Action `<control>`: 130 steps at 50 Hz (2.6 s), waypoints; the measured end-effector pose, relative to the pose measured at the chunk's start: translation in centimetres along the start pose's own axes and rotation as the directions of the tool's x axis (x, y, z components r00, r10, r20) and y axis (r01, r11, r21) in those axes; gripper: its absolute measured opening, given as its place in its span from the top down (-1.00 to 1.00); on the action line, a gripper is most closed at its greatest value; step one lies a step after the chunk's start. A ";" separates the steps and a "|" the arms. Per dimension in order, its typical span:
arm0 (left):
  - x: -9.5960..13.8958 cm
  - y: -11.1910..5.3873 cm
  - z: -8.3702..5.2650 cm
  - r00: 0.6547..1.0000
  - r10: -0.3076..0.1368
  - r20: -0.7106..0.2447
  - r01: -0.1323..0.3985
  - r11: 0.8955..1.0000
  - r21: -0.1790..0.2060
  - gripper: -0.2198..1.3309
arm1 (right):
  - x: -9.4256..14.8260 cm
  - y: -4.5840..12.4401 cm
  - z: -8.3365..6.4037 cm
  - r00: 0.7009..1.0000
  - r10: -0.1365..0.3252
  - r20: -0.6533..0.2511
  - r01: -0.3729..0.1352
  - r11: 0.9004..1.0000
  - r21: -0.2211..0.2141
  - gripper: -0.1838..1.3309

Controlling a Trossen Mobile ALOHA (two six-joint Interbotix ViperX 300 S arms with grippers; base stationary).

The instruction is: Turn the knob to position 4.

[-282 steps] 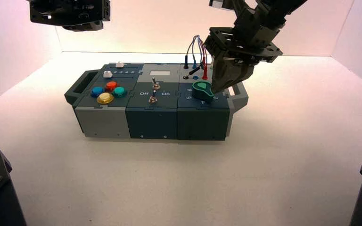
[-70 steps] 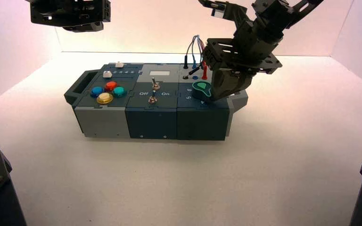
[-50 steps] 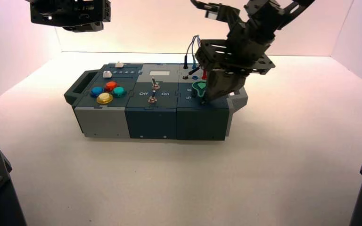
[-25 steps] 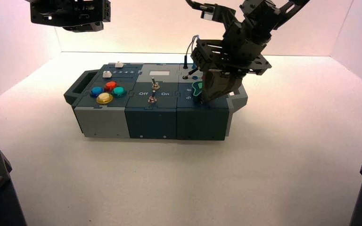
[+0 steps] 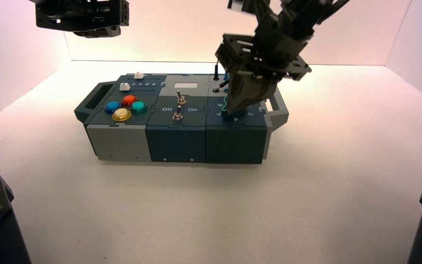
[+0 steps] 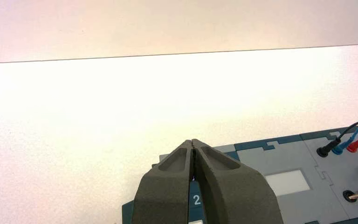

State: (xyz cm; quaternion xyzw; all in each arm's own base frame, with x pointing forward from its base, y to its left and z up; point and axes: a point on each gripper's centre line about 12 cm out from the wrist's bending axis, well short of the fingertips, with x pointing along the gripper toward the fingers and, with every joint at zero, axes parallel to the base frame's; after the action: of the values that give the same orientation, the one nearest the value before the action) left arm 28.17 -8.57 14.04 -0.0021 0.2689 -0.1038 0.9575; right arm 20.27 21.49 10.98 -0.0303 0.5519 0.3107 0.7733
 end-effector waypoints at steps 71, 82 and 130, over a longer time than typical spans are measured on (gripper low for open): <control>0.2 0.0 0.0 1.000 0.000 -0.008 0.000 1.000 0.000 0.93 | 1.5 0.3 1.3 1.000 -0.015 0.024 0.015 1.000 -0.012 0.95; 0.2 0.0 0.0 1.000 0.000 -0.008 0.000 1.000 -0.001 0.93 | 1.6 0.3 1.1 1.000 -0.015 0.017 0.016 1.000 -0.010 0.95; 0.2 0.0 0.0 1.000 0.000 -0.008 0.000 1.000 0.000 0.93 | 1.3 2.1 2.3 1.000 0.026 0.017 -0.025 0.998 -0.056 0.95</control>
State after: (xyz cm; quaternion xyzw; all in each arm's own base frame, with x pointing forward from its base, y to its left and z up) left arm 28.33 -8.63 13.90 -0.0016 0.2726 -0.1039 0.9565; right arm 21.32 24.70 11.32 -0.0422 0.5365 0.3360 0.7729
